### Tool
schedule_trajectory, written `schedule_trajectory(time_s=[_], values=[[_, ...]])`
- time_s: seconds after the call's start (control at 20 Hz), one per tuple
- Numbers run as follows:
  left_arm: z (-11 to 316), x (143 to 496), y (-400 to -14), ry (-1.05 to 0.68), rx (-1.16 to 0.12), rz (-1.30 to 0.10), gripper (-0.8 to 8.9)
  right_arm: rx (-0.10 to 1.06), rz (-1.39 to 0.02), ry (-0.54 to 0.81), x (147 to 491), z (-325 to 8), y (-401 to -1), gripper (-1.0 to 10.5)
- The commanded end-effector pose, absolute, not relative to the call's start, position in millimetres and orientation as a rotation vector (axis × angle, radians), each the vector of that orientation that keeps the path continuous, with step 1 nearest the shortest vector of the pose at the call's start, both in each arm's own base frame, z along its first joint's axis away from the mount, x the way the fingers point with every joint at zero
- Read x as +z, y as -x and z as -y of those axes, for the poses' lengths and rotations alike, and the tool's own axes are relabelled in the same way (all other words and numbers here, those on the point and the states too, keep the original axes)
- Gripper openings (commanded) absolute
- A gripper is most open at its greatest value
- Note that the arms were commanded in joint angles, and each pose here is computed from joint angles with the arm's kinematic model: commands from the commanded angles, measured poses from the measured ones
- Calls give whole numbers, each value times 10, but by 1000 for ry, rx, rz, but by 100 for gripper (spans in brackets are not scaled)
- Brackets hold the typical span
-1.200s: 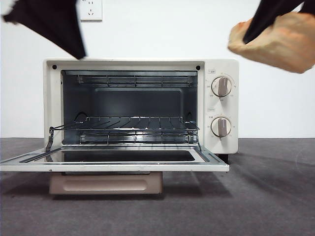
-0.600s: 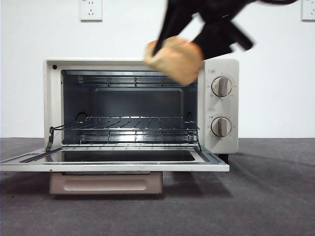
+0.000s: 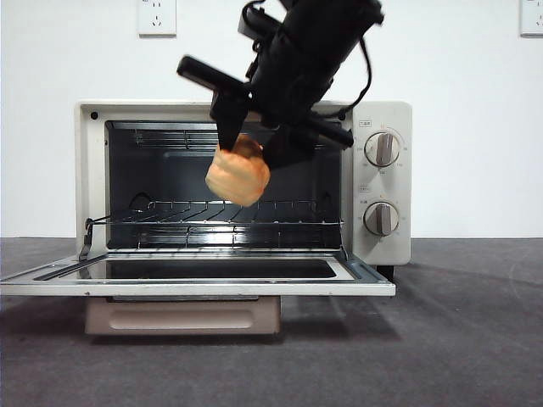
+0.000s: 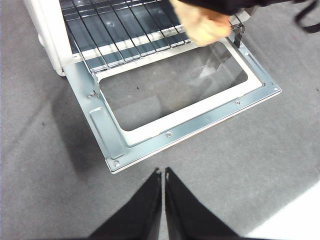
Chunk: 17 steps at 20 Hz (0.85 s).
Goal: The left arm flap open the oven, the right arm pick bread and place it into oven, the left arm flap close the oven
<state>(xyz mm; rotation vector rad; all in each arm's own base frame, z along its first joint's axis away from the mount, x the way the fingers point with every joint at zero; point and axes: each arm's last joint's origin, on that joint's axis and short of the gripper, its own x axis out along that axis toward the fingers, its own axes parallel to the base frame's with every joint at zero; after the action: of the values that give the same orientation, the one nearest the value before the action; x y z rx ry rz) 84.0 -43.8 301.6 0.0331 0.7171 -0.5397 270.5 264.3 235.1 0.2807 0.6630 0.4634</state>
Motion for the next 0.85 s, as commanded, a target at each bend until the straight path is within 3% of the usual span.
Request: schedule_trajectory(time_s=[0.05,0.5,0.85], values=[[437,3033,-833,-31,-542,-712,16,424,-638,-323,2305,-2742,-2761,160],[412,3024,-778,-33,-540,-724,16,365,-618,-321,2178,-2777,-2820,238],[404,3025,-762,-33,-541,-722,16,351,-621,-314,2171,-2770,-2818,426]])
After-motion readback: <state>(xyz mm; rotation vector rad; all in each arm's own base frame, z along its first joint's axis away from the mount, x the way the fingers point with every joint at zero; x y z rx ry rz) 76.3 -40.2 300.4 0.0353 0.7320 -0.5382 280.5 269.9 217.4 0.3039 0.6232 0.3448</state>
